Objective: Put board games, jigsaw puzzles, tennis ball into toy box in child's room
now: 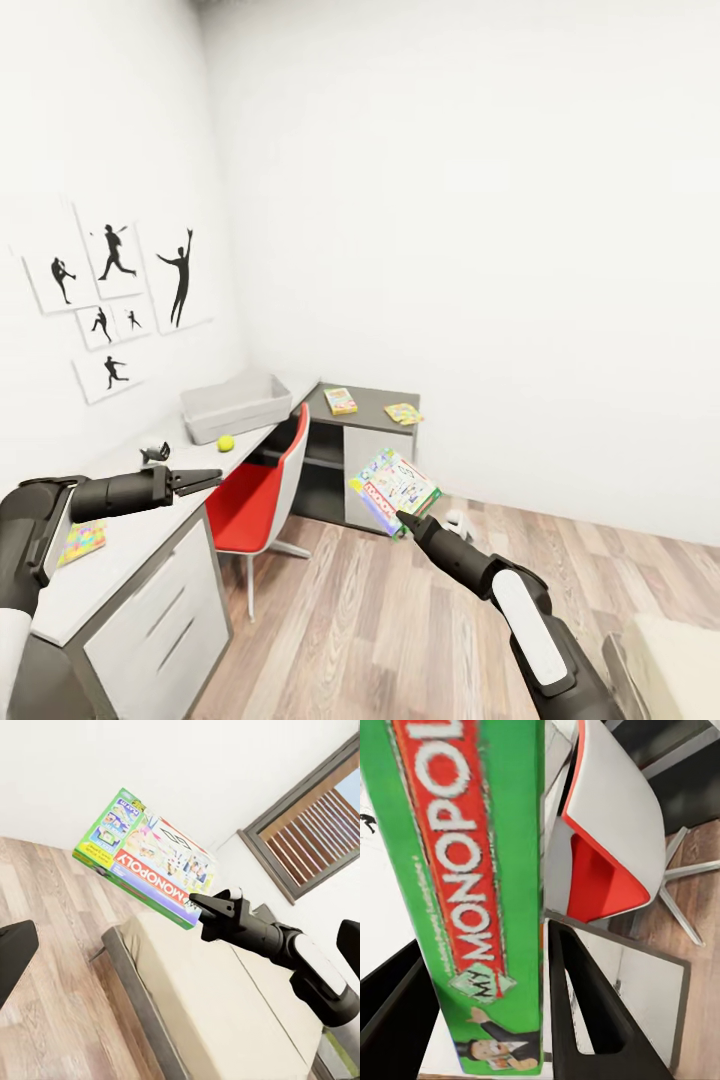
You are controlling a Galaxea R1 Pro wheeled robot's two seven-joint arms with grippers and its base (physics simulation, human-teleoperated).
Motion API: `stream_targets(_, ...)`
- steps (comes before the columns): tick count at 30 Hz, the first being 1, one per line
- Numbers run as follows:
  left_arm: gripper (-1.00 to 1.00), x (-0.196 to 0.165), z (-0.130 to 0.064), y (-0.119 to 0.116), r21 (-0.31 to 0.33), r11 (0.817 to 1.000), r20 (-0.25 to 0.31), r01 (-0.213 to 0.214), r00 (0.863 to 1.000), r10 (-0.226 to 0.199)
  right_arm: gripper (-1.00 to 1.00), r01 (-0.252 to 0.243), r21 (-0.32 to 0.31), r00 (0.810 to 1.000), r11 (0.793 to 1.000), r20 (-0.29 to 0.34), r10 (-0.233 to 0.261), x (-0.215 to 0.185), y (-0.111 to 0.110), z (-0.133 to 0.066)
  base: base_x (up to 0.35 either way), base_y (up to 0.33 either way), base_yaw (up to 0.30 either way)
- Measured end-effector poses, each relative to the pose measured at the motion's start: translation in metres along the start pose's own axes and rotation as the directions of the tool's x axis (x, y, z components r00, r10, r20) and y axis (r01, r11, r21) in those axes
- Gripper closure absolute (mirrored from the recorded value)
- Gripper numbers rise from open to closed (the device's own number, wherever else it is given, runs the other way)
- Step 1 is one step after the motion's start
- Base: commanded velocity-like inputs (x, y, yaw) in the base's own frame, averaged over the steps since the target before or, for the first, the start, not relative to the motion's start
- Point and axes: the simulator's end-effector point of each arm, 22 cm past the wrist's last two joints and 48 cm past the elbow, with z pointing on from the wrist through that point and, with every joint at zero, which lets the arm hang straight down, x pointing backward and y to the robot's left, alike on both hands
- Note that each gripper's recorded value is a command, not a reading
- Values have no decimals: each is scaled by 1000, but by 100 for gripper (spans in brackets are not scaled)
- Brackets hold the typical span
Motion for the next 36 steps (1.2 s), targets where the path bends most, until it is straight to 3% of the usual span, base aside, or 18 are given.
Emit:
stream_targets(8, -100, 0, 0, -1, 0, 1000, 1, -1, 1000, 1, 100, -2, -5, 1000, 1000, 2, 2, -1, 2, -1, 0, 0, 227)
stream_targets(30, -100, 0, -1, 0, -4, 1000, 0, -3, 1000, 3, 100, 4, -5, 999, 1000, 38, -4, -9, 2, -1, 51, -18, 6)
stream_targets(34, -100, 0, -1, 1, -6, 1000, 0, -3, 1000, 3, 100, 14, -8, 999, 1000, 43, -13, -18, 11, 1, 5, -2, 0)
stream_targets(36, -100, 0, 0, 1, -7, 1000, 0, -2, 1000, 2, 100, 41, -13, 998, 999, 56, -40, -43, 30, 9, 1, 0, 0)
